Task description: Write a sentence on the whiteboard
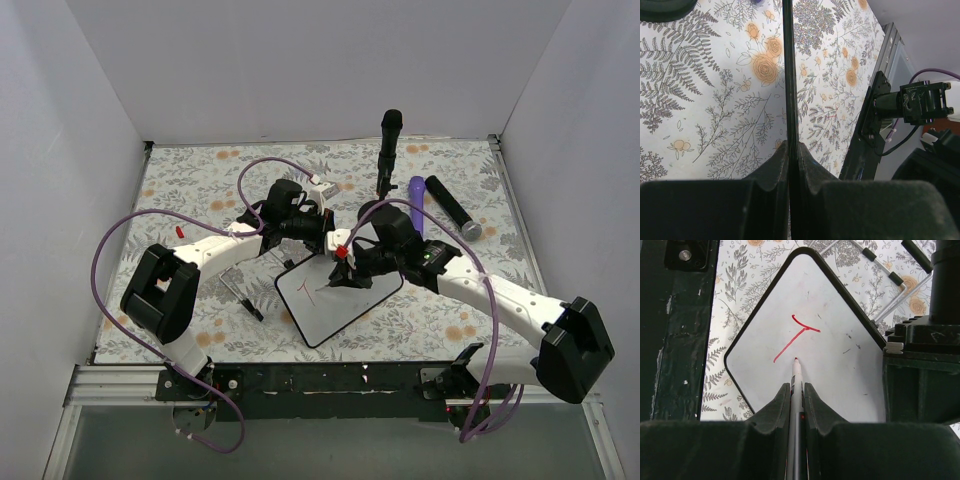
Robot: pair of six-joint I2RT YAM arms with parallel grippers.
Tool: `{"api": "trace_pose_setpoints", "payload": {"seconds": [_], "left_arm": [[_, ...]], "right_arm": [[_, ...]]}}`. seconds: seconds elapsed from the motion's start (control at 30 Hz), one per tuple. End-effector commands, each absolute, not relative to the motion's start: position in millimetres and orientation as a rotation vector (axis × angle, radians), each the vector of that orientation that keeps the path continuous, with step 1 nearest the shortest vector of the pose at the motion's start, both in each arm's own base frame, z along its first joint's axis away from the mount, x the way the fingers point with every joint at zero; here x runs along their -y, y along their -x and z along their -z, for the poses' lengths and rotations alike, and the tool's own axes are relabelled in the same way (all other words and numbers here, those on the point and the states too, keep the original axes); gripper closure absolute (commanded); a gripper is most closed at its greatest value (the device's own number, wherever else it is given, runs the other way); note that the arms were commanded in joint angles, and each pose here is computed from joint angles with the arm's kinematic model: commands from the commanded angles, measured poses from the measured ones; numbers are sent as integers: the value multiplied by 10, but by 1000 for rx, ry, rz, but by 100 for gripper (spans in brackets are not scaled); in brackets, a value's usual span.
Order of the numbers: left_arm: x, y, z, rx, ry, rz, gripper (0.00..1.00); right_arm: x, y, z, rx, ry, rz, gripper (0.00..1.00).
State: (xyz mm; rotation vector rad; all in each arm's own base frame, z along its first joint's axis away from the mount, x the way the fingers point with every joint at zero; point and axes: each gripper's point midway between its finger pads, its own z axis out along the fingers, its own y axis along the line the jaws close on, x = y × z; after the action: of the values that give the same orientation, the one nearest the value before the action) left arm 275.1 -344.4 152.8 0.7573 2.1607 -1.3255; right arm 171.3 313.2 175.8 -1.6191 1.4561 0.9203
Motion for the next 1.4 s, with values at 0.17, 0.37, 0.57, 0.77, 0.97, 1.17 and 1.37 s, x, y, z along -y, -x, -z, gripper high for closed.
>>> {"api": "trace_pose_setpoints", "payload": {"seconds": [0.17, 0.37, 0.57, 0.77, 0.97, 1.17, 1.37], "left_arm": [[3474, -2785, -1647, -2054, -840, 1308, 100], [3469, -2787, -1650, -2052, -841, 1308, 100], [3472, -2783, -1652, -2050, -844, 1313, 100], [3466, -2782, -1671, -2047, -845, 1308, 100], [3464, -2785, -1672, -2047, -849, 1303, 100], [3467, -2781, -1672, -2045, -855, 1301, 100], [3463, -2789, -1669, -2044, -857, 1298, 100]], "right_arm": [[-3245, -1829, -1854, -1451, 1582, -920, 99], [-3194, -1936, -1920, -1473, 1517, -874, 99], [-3129, -2007, -1930, -1484, 1477, -866, 99], [-3060, -1981, -1808, -1513, 1486, -860, 99], [-3007, -1910, -1650, -1535, 1538, -866, 99], [-3034, -1856, -1597, -1536, 1570, -908, 99], [-3077, -1801, -1550, -1540, 1601, -930, 99]]}}
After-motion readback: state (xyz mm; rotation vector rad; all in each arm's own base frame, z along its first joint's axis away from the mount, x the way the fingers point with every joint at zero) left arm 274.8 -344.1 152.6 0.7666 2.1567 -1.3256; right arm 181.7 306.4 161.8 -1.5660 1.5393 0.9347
